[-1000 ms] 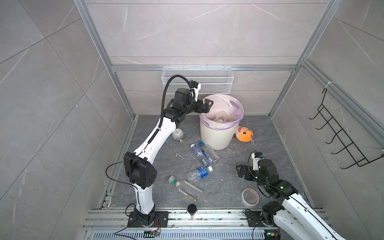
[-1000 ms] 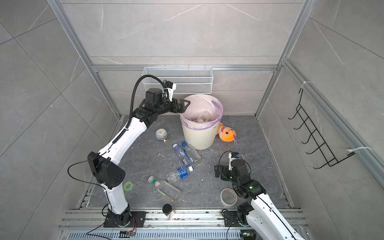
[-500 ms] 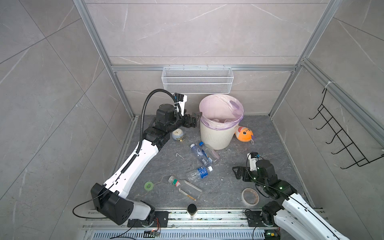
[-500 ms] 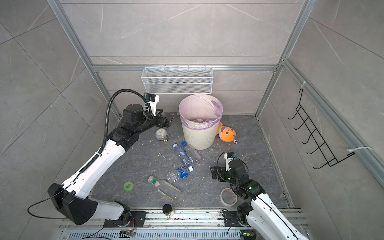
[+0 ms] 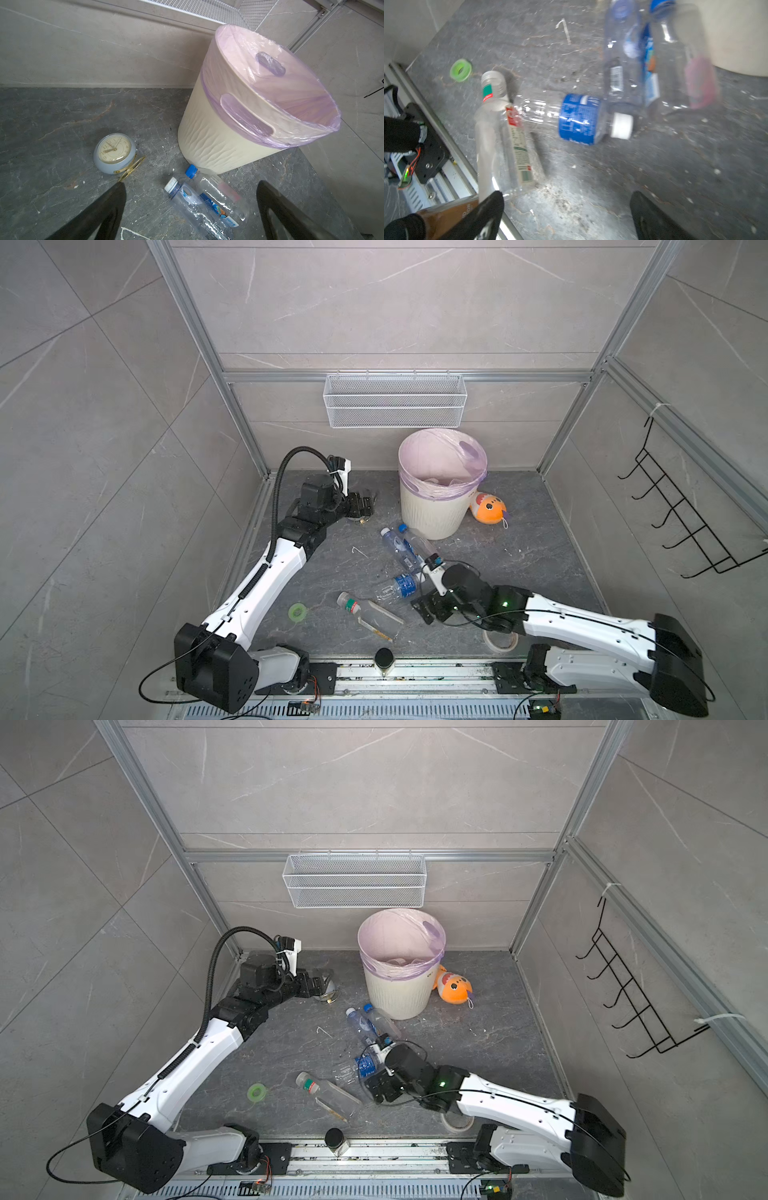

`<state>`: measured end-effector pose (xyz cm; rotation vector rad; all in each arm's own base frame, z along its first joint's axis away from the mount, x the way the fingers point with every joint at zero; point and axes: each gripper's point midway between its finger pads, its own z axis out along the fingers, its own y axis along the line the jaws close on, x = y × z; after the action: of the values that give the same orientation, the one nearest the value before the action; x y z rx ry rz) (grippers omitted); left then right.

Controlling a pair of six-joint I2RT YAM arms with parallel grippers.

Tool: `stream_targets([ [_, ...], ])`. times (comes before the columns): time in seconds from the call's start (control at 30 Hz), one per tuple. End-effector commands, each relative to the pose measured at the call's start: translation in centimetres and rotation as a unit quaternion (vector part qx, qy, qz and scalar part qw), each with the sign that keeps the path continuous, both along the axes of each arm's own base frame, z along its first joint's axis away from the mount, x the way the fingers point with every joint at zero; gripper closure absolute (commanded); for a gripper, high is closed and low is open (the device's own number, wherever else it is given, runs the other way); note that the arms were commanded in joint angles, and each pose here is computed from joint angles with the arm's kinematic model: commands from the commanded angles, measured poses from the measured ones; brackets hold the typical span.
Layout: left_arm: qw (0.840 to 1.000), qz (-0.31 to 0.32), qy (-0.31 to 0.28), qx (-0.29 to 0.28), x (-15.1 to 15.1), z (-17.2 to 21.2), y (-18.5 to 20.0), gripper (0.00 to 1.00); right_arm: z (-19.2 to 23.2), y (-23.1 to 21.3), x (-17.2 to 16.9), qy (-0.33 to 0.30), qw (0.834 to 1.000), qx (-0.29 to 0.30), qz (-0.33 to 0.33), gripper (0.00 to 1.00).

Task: Throw the plastic bottles in the bin
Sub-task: 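Return the left gripper to the pile while the right gripper reaches toward a green-labelled bottle, then close the right gripper on the green-and-red-labelled bottle near the robot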

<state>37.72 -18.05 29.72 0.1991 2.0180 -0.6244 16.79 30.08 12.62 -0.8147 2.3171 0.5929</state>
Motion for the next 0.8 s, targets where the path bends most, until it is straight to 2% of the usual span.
stream_targets([
  [0.0,0.999,-0.001,-0.013,-0.032,-0.4,1.4,0.3,0.00,0.2,3.1,-0.5,-0.033,0.999,-0.021,0.033,0.04],
  [0.13,0.999,0.003,0.000,-0.036,-0.7,0.2,0.7,0.00,-0.6,5.7,-1.7,-0.031,0.997,-0.032,0.059,0.04],
  [0.57,0.997,0.014,0.055,-0.044,-2.6,-5.2,1.4,0.00,-3.6,9.5,-2.7,-0.008,0.993,-0.061,0.096,0.04],
  [0.77,0.996,0.022,0.074,-0.041,-3.4,-7.2,1.8,0.00,-4.7,10.3,-2.7,0.000,0.992,-0.071,0.101,0.10],
])
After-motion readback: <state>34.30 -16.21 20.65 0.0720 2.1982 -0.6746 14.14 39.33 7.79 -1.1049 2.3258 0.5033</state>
